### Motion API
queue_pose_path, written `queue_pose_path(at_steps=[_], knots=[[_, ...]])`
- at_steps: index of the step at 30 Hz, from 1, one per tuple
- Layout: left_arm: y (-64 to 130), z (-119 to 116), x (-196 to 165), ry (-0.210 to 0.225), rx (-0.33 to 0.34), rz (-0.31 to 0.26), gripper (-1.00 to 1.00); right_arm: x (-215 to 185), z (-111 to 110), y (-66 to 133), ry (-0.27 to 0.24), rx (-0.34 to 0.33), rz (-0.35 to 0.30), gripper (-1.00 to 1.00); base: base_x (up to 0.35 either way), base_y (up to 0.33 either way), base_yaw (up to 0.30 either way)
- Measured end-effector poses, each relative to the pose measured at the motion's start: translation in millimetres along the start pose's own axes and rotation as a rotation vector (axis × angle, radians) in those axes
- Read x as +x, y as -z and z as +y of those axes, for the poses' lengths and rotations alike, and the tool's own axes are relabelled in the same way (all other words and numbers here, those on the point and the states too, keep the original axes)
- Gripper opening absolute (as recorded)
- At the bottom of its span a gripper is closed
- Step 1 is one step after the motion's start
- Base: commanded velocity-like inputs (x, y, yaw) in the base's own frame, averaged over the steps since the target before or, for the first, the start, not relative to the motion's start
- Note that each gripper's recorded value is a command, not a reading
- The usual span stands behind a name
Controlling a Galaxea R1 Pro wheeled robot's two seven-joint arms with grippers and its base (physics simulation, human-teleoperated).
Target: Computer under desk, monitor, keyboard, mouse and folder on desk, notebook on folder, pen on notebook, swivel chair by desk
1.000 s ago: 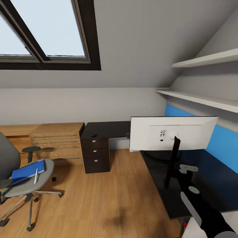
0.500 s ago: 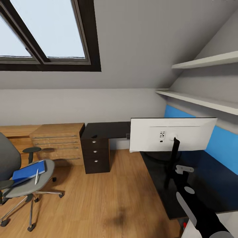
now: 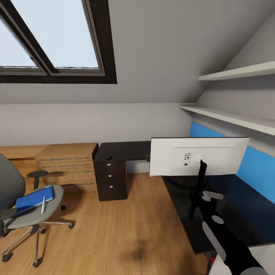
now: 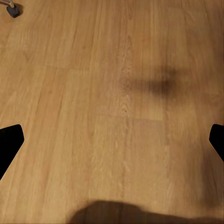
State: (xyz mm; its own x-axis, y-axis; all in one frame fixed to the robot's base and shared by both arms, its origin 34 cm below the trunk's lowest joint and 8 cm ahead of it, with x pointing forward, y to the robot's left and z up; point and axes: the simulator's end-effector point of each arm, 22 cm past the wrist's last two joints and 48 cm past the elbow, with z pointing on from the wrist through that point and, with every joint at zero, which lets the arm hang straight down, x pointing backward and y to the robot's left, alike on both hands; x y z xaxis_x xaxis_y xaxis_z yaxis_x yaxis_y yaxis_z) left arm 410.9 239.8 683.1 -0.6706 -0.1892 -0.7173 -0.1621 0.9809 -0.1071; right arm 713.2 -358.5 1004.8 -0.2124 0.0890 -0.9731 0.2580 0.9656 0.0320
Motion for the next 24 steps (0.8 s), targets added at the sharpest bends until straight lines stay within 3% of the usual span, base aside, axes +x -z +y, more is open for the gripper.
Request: queue_pose_path(at_steps=[12,20,24], knots=[[16.9,12.2,17.2,-0.005,-0.023,0.037,1.0,-14.2,2.6,7.0,0.004,-0.007,-0.009,1.0,0.0,0.0,0.0],[27.5,23.4,1.7,-0.019,-0.035,-0.054,1.0,-19.7,9.1,13.4,0.027,-0.024,0.059,1.0,0.0,0.0,0.0],[32.9,25.6,5.1,-0.025,-0.035,-0.063,1.0,-25.5,14.8,16.3,0.043,-0.037,0.099,1.0,0.0,0.0,0.0]])
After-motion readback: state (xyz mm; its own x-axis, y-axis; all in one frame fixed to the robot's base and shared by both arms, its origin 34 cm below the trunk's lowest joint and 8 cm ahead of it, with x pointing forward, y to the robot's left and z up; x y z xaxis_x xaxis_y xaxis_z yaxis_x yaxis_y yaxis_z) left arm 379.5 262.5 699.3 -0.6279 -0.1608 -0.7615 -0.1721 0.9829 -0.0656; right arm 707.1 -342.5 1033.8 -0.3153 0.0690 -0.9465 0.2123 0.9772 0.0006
